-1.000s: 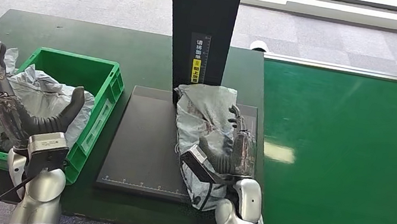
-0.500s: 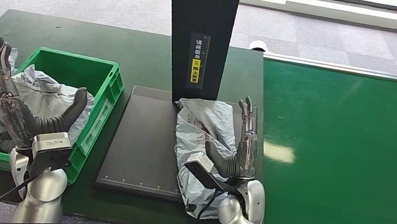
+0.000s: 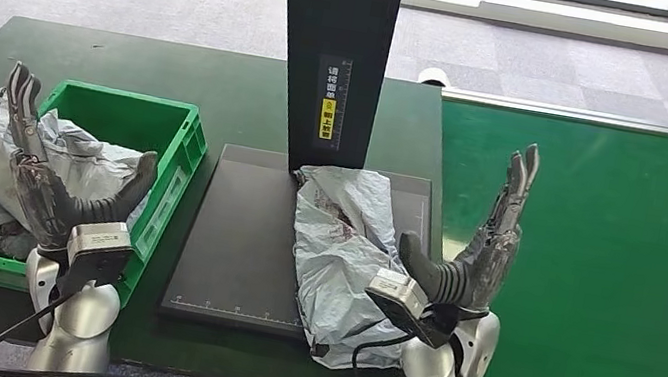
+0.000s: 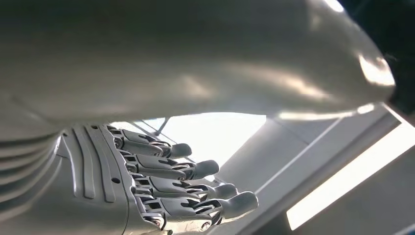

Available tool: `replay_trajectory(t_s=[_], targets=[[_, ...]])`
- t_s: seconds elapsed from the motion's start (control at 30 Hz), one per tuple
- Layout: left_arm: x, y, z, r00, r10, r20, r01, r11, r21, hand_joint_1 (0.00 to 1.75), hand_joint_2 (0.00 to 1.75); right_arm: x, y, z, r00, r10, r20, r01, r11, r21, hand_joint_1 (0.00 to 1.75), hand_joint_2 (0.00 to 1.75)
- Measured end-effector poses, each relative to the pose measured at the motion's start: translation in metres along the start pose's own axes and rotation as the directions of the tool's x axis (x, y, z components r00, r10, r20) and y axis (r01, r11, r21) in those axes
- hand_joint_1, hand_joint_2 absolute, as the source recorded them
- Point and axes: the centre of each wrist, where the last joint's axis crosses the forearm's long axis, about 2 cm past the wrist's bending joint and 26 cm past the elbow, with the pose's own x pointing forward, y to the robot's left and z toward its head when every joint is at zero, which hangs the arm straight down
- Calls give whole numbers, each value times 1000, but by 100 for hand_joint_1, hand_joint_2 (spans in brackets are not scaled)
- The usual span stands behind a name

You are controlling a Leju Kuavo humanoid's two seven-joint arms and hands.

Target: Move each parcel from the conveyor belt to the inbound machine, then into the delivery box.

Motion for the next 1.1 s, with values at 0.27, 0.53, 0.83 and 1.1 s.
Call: replay_trajectory(t_s=[0.27, 0.53, 0.83, 1.1], targets=[[18, -56, 19, 972, 205, -115, -224, 955, -195, 0, 175, 14, -43, -31, 998, -24, 56, 36, 971, -238, 0, 175], [57, -113, 68, 875, 364, -319, -480, 741, -470, 0, 175, 17, -65, -40, 997, -31, 66, 51, 940, -336, 0, 175], [84, -129, 95, 835, 392, -385, -550, 594, -587, 0, 175, 17, -69, -42, 997, -32, 64, 53, 933, -355, 0, 175], [97, -134, 110, 831, 387, -400, -555, 510, -658, 0, 175, 16, -69, -41, 998, -27, 64, 48, 934, -353, 0, 175]])
